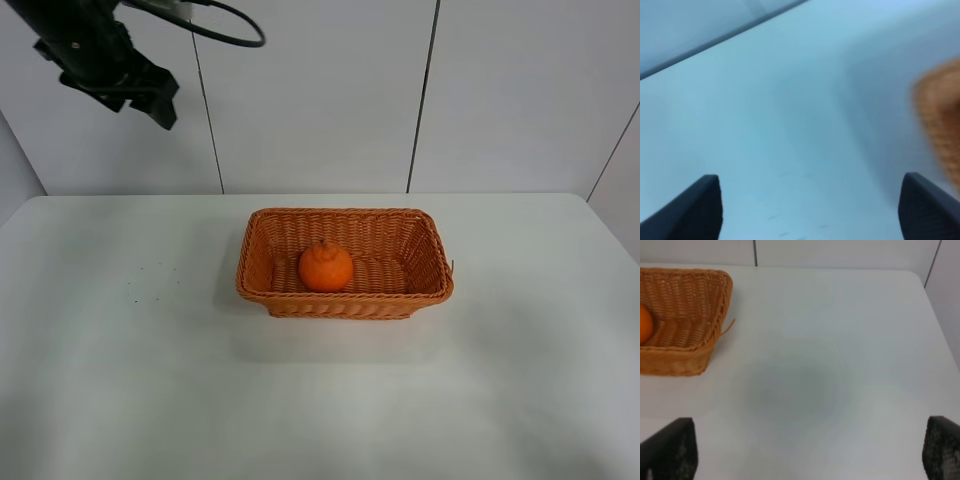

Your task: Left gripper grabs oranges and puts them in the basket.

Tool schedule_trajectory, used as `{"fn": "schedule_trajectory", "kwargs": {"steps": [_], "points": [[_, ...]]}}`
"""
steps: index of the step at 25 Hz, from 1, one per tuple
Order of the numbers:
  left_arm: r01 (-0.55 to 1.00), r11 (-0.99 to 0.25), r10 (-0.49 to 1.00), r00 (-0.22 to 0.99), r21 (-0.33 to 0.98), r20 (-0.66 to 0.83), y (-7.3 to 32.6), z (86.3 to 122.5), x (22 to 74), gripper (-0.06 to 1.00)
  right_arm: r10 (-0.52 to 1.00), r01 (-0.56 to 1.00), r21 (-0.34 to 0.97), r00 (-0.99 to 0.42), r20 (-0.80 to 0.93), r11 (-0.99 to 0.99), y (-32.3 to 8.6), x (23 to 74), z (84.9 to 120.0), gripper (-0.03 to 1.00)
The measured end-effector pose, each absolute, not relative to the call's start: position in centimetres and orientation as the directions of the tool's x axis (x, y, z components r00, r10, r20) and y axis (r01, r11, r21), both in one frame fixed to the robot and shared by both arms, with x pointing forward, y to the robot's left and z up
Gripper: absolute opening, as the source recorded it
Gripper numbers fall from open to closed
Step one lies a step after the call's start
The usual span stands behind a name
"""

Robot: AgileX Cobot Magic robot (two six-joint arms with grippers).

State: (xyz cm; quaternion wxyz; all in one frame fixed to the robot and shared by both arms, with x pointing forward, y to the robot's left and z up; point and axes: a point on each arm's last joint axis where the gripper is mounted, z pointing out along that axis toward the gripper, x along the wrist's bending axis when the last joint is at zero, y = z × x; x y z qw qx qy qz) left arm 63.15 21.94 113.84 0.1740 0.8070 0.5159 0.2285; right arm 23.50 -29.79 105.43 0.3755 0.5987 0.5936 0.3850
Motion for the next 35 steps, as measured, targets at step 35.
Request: {"fn": "schedule_trajectory", "kwargs": {"steps": [35], "points": [[0.73, -0.138, 0.981, 0.008, 0.669, 0.193, 32.0, 115.4, 43.5, 0.82, 1.0, 0.422, 0.907, -0.001, 0.015, -0.013, -29.8, 23.5, 105.4, 0.69]]}}
